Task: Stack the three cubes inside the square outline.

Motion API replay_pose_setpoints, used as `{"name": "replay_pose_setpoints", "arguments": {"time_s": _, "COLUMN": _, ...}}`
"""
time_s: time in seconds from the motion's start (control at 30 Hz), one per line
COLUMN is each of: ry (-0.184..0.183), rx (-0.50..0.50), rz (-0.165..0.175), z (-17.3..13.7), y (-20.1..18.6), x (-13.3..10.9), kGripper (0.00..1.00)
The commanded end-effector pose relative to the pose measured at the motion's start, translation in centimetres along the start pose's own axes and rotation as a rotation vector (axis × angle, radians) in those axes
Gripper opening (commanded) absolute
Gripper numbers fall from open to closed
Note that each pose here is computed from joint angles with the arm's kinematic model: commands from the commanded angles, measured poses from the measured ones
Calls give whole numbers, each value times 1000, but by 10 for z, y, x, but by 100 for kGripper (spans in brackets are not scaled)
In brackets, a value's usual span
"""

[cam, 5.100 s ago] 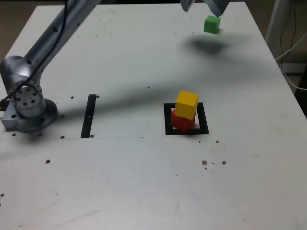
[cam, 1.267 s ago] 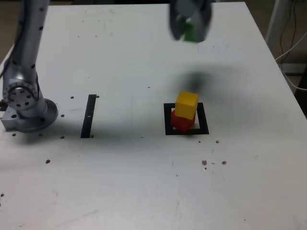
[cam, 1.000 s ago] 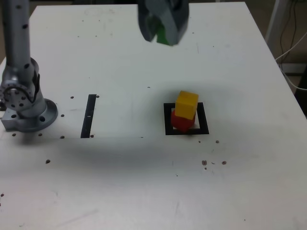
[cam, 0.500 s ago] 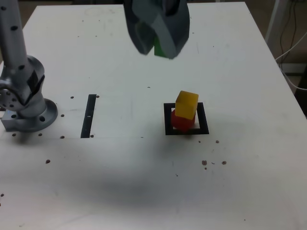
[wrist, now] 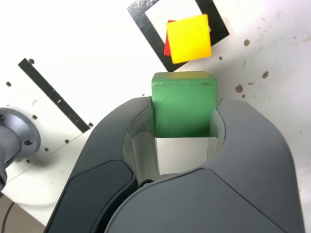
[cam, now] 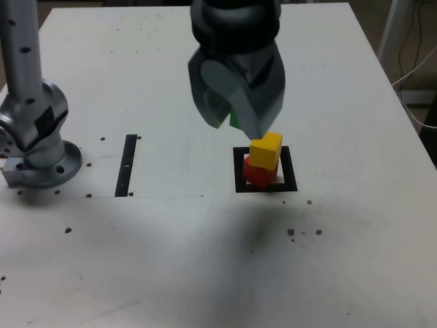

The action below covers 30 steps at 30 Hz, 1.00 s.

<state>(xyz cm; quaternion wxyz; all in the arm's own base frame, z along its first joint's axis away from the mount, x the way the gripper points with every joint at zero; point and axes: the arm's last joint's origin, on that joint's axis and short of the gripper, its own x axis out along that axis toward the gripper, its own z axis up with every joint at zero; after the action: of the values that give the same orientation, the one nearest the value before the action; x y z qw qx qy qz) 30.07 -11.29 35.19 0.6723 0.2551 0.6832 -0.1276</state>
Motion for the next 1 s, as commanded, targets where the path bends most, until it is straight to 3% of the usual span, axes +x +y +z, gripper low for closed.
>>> {"name": "replay_pose_setpoints", "arguments": {"time_s": 0.0, "ry": 5, "rx": 1, "rz": 7, "z": 5, "y": 0, "x": 5, "kGripper": 3}}
{"name": "replay_pose_setpoints", "arguments": {"time_s": 0.3, "ry": -2, "rx": 6, "rz": 22, "z": 13, "y": 0, "x": 15, "kGripper": 3}}
{"name": "replay_pose_setpoints", "arguments": {"time_s": 0.6, "ry": 41, "rx": -10, "rz": 19, "z": 28, "y": 3, "x": 44, "kGripper": 3}}
{"name": "replay_pose_setpoints", "arguments": {"time_s": 0.97, "ry": 33, "rx": -74, "rz": 21, "z": 5, "y": 42, "x": 43, "kGripper": 3}}
